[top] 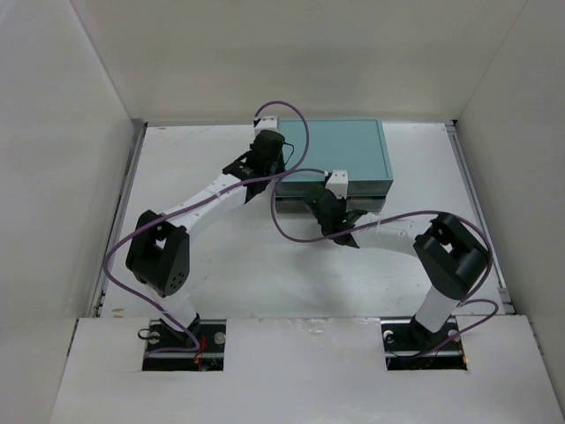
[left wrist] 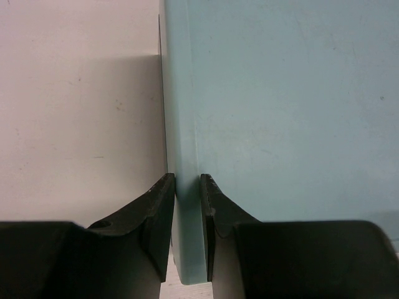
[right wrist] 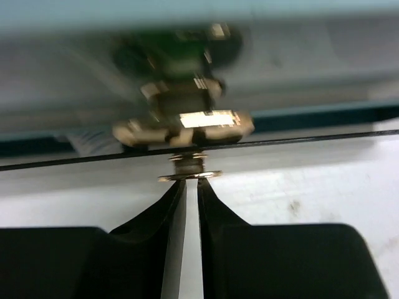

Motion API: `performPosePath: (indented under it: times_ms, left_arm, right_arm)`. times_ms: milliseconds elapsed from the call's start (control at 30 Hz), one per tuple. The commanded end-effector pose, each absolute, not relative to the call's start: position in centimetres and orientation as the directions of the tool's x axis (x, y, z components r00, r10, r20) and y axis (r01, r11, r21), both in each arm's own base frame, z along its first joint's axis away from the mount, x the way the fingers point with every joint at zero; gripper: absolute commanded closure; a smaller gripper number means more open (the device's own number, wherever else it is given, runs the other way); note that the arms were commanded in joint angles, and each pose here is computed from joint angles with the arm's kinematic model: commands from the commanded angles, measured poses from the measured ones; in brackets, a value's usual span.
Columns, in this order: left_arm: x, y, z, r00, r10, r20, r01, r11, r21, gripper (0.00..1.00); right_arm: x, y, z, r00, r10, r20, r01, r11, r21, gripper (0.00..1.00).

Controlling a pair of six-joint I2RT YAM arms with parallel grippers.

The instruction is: Organize the makeup

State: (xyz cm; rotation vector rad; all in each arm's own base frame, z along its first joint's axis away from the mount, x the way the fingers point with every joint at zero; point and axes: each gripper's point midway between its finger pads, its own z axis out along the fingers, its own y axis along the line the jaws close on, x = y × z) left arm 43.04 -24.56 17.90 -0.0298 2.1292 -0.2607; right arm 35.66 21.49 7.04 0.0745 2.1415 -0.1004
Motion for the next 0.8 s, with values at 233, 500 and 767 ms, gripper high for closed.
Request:
performPosePath:
  times_ms: [233,500,767]
  left_arm:
    - [38.4,-25.5,10.5,-0.742,0.033,-0.669,0.155,0.980,-0.124,0.87]
    - [38.5,-24.9,11.7,-0.733,0.027,-0.680,0.147,0.982,-0.120,0.87]
    - [39.5,-23.1,17.6,-0.636,-0.013,-0.772,0.120,0.986,-0.116,0.70]
  right_arm:
    - [40.6,23.6,12.6,-0.213,0.200,-0.956,0.073,0.979,0.188,0.75]
    - [37.1,23.4,12.2,-0.283,0.107,-0.953,-0.014,0.993,0.116,0.61]
    - [28.2,24.8,11.1,-0.583,0.032,-0.812,-0.176,0.971,0.165,0.00]
